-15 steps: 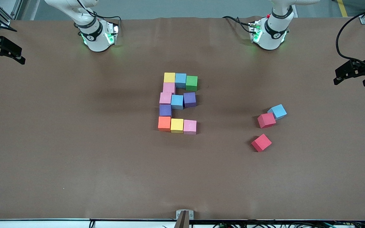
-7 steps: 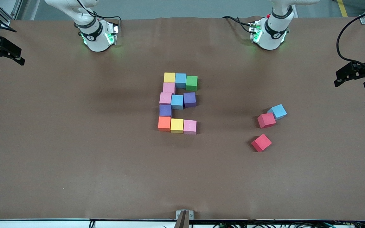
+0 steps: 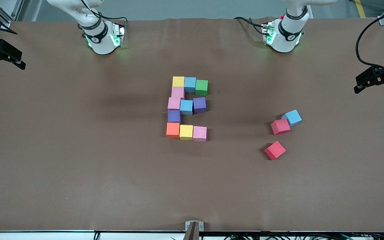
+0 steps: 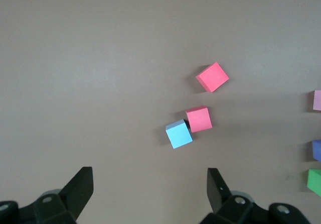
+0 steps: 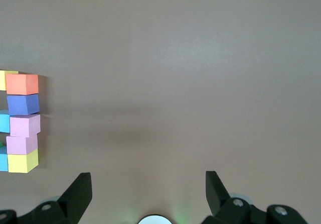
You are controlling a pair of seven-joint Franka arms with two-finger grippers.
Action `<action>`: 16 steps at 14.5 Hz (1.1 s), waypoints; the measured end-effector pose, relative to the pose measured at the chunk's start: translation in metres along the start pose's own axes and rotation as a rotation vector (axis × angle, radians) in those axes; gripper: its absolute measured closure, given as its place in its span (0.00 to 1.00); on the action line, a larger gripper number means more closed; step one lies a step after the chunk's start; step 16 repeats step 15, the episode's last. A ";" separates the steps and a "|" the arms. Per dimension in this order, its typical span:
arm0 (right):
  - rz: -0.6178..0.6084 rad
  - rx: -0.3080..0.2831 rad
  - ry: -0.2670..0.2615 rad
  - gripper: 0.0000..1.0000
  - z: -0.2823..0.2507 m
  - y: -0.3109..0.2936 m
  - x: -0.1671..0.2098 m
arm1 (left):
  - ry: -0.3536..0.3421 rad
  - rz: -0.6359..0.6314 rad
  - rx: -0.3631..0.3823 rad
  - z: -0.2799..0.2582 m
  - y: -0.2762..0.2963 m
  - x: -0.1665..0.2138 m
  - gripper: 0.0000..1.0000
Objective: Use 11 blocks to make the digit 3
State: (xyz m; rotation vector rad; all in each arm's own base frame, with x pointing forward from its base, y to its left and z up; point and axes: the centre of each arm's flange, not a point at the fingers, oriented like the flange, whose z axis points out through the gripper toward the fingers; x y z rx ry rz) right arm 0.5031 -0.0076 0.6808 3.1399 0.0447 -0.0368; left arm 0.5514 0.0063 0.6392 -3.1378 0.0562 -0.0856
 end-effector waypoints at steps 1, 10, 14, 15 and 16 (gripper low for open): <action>0.000 0.000 0.000 0.00 0.000 0.000 0.000 | -0.004 -0.015 0.000 -0.006 0.000 -0.001 0.00; 0.000 0.000 0.001 0.00 0.000 0.000 0.000 | -0.010 -0.029 0.001 -0.010 0.002 0.001 0.00; 0.000 0.000 0.001 0.00 0.000 0.000 0.000 | -0.011 -0.030 0.001 -0.010 0.002 0.001 0.00; 0.000 0.000 0.001 0.00 0.000 0.000 0.000 | -0.011 -0.030 0.001 -0.010 0.002 0.001 0.00; 0.000 0.000 0.001 0.00 0.000 0.000 0.000 | -0.011 -0.030 0.001 -0.010 0.002 0.001 0.00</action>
